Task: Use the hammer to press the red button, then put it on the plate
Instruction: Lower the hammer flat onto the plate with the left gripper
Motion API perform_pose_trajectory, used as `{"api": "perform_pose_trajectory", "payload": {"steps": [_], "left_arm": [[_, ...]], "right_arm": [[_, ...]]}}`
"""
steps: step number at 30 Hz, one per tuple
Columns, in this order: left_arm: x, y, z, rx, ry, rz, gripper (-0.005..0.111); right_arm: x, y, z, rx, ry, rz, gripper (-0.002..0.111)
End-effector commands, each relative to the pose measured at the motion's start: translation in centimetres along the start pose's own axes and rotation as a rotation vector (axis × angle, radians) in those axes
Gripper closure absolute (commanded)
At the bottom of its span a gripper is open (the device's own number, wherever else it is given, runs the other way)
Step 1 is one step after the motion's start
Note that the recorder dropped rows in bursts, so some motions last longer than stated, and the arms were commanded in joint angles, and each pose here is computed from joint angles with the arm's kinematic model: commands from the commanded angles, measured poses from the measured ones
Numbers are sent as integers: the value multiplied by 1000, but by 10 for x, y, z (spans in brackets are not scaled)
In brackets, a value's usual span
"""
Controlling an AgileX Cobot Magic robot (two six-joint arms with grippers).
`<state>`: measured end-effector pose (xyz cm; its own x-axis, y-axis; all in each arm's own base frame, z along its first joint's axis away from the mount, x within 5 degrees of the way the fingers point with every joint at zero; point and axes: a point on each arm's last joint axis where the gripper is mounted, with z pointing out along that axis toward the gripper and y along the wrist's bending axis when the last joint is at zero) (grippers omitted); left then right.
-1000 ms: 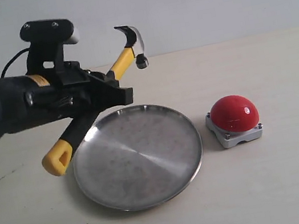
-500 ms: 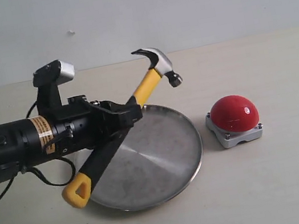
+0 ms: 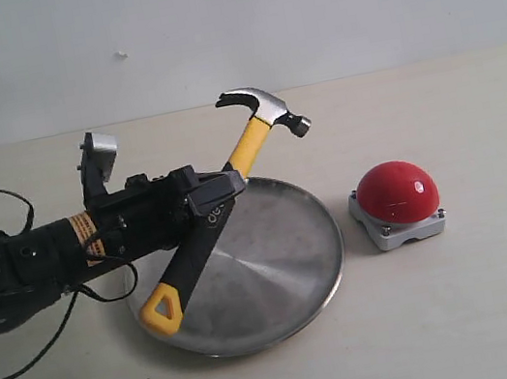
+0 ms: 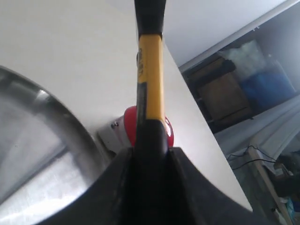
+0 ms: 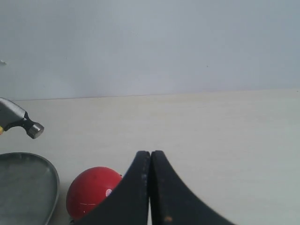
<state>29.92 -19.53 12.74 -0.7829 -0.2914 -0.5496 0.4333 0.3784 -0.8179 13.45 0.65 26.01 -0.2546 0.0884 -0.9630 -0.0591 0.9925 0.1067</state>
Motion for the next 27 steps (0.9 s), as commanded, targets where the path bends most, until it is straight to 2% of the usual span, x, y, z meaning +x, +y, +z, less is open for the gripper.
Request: {"api": "perform_pose_trajectory", "payload": {"steps": [1,11,27], "left_arm": [[-4,4,4,85,-87,-3,107],[7,35,8,-40,-116,-93,107],[14,45,8,-156,-47,-91,107]], "right_arm": [[0,0,-1,-1,-2,-1,108],[0,0,-1,-1,-2,-1,108],[0,0,-1,-1,-3,2,108]]}}
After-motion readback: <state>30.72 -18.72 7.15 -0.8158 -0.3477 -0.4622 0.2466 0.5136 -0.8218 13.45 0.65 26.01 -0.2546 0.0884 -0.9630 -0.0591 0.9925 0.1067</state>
